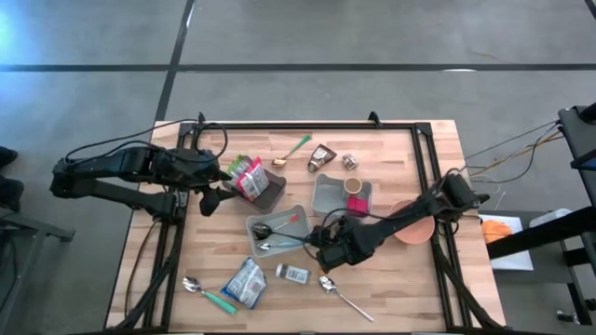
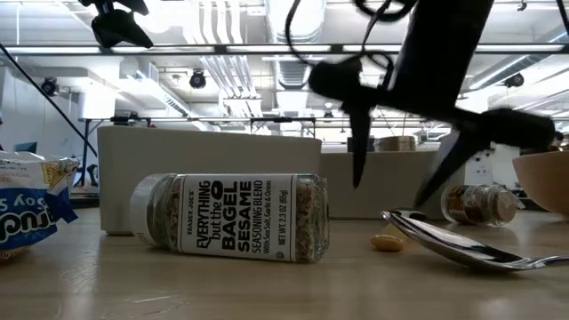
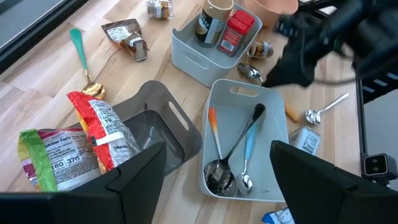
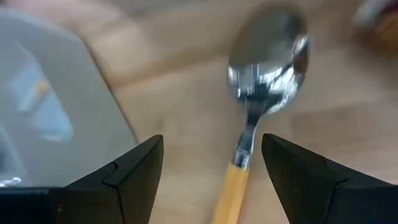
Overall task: Pick & Place Food Item
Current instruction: Put the yellow spoon into the bottom gray bin
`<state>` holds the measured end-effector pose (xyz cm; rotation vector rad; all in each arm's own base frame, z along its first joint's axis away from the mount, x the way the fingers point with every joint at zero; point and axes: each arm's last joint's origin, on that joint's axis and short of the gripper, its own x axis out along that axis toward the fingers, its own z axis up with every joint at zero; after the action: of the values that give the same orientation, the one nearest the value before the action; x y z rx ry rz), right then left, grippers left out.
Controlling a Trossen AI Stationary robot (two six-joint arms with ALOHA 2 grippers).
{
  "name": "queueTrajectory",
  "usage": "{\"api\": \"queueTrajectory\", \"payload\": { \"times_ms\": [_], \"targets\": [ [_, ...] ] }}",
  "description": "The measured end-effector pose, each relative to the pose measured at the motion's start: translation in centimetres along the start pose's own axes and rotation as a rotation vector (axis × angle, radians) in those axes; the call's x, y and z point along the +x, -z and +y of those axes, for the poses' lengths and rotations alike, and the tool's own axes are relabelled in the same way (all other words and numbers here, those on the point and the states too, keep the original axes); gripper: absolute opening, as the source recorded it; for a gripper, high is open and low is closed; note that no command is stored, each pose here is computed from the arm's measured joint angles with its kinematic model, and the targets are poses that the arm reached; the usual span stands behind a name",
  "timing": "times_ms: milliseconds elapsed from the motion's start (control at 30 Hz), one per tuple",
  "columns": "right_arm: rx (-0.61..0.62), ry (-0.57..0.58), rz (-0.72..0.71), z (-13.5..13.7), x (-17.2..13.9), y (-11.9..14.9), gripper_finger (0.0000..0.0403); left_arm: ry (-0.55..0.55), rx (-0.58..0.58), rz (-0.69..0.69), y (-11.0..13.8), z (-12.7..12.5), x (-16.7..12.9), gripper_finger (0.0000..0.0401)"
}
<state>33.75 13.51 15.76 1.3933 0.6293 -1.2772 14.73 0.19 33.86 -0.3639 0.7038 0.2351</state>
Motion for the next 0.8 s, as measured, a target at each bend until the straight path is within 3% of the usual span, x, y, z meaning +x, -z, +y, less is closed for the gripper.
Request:
{"api": "queueTrajectory", "payload": {
  "times_ms": [400, 800],
  "targets": [
    [-0.03, 0.059, -0.032, -0.3, 1.6, 0.9, 0.0264, 0.031, -0.026, 0.015, 0.0, -0.1, 0.0, 0.0292],
    [-0.045, 0.068, -0.098, -1.2, 2.6, -0.1, 0.0162, 0.036, -0.027, 0.02, 0.1, -0.1, 0.0, 0.0292]
  ]
}}
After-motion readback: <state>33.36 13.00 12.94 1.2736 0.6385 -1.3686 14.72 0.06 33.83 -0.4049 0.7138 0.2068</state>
